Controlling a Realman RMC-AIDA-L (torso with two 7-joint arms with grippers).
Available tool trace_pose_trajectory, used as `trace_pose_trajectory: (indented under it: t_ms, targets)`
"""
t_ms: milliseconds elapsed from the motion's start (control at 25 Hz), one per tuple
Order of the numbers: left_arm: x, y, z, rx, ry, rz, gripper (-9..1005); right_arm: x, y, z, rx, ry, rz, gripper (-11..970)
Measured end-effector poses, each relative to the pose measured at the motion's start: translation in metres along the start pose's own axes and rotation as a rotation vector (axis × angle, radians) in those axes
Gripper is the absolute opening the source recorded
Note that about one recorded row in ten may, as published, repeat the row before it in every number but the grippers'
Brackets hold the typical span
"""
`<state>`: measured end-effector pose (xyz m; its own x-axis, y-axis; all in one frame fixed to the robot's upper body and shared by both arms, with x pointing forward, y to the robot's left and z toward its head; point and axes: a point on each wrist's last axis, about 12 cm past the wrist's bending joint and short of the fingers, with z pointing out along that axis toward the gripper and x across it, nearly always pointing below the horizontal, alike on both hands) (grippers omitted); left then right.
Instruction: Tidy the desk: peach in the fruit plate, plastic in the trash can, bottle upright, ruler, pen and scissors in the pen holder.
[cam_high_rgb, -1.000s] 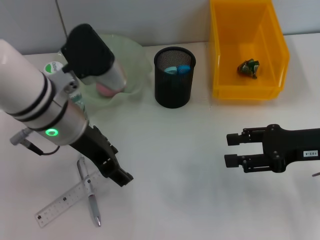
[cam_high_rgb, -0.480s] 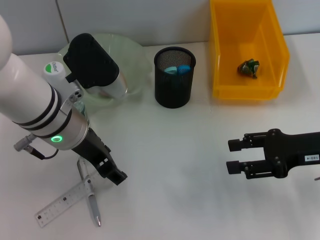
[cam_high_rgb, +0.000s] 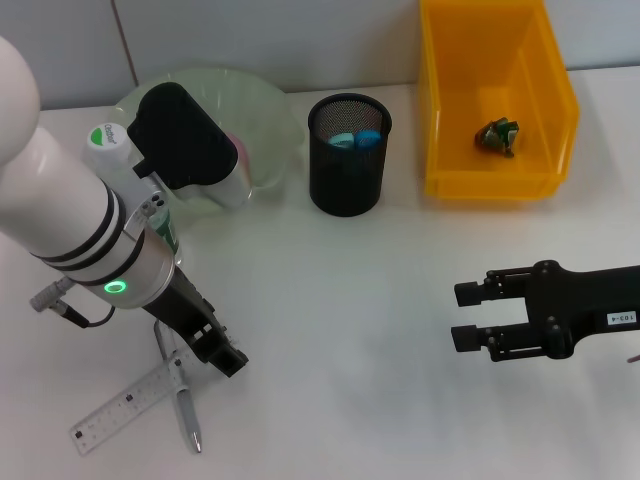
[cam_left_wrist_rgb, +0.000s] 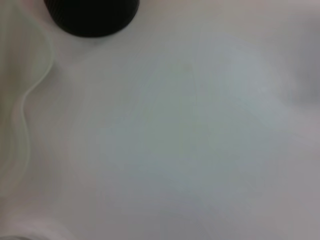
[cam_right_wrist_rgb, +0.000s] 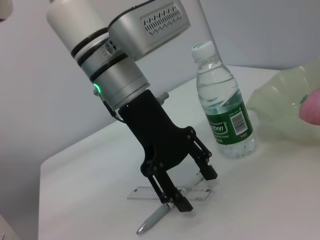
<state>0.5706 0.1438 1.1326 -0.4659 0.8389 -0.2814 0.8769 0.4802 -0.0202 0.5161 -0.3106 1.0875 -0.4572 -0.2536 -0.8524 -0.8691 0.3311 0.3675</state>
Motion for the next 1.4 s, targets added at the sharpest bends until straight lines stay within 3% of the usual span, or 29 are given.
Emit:
trace_pose_trajectory:
  t_ms: [1400]
  targets:
    - [0.0024,-0.0018,0.0092,-0.018,0.018,0.043,771,-0.0005,-0.0010,0.0018,0.004,-0.001,0.003,684]
